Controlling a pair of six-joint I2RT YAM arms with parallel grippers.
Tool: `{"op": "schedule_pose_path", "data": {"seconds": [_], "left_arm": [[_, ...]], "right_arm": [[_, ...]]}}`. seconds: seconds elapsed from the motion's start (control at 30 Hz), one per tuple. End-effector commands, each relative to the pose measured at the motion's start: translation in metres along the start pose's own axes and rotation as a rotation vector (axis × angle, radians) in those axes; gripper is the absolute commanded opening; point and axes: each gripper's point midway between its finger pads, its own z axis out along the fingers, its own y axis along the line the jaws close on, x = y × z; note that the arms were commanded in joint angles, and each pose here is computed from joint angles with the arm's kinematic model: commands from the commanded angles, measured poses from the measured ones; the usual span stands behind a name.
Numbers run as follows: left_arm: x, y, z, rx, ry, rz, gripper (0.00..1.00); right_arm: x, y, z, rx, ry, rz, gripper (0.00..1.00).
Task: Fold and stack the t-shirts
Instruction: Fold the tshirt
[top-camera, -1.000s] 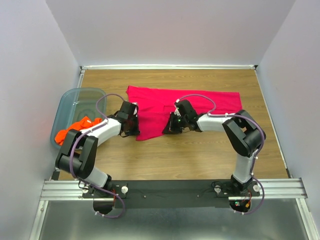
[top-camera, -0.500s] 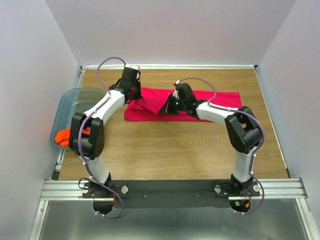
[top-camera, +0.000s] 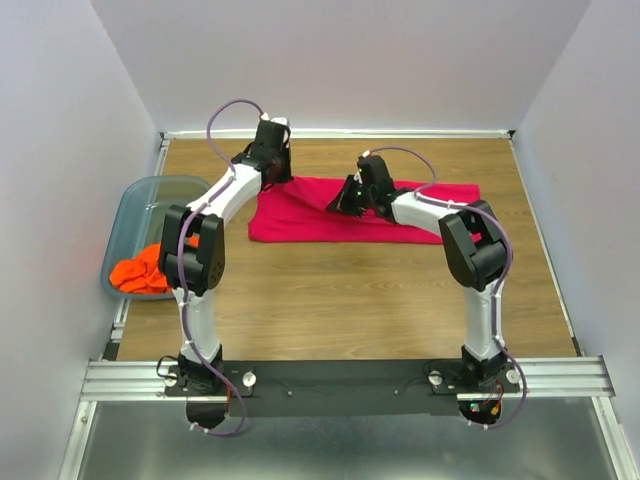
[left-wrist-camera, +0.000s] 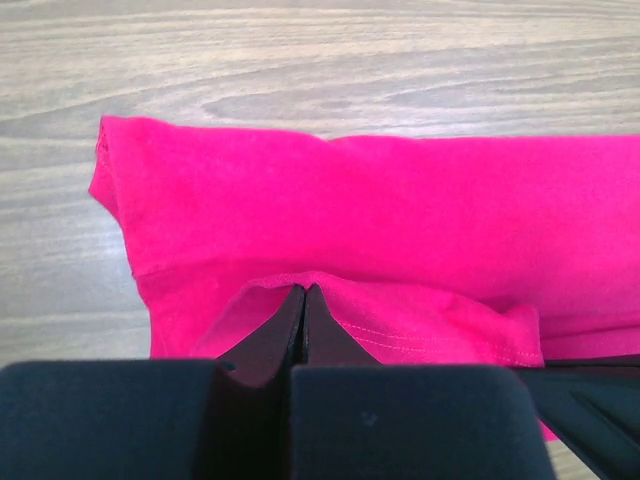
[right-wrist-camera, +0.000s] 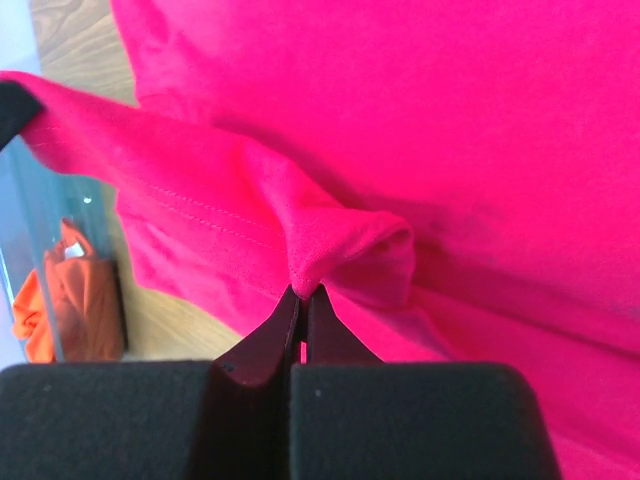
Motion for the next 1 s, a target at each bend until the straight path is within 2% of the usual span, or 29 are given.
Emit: {"op": "schedule_pose_path", "data": {"seconds": [0.0,0.43,0.53,0.57,0.6,0.67,0.7,0.77,0.87,0.93,0.97], "left_arm": [[-0.002,0.006,0.014,-0.026,-0.013,-0.006,0.0],[0.027,0.028,0.041,-0.006,0.048,-0.119,0.0],[0.029,0.023,0.044,0.03,0.059,-0.131,0.0],[0.029,0.024,0.044,0.031,0.059,-0.135,0.01],[0.031,0.023,0.047,0.038,0.066,-0.135,0.02],[0.03,0.021,0.049,0.047,0.066,-0.137,0.07],[0.033,0.022,0.052,0.046,0.075,-0.138,0.12],[0.034,0.021,0.053,0.052,0.082,-0.141,0.37],[0.028,0.022,0.047,0.047,0.063,-0.148,0.67],[0.014,0.022,0.036,0.048,0.03,-0.158,0.74],[0.002,0.02,0.023,0.056,-0.001,-0.161,0.75]], "right_arm": [[-0.01,-0.015,0.012,0.044,-0.018,0.012,0.04],[-0.047,-0.035,0.026,0.057,-0.07,0.025,0.06],[-0.056,-0.029,0.03,0.039,-0.081,0.01,0.1],[-0.057,-0.028,0.031,0.033,-0.081,0.008,0.14],[-0.059,-0.028,0.032,0.029,-0.08,0.005,0.24],[-0.06,-0.027,0.034,0.027,-0.082,0.005,0.39],[-0.061,-0.029,0.034,0.028,-0.082,0.006,0.51],[-0.058,-0.032,0.034,0.036,-0.078,-0.004,0.58],[-0.063,-0.036,0.023,0.067,-0.108,-0.038,0.65],[-0.075,-0.031,0.005,0.072,-0.149,-0.081,0.69],[-0.076,-0.038,-0.001,0.103,-0.167,-0.09,0.72]]}}
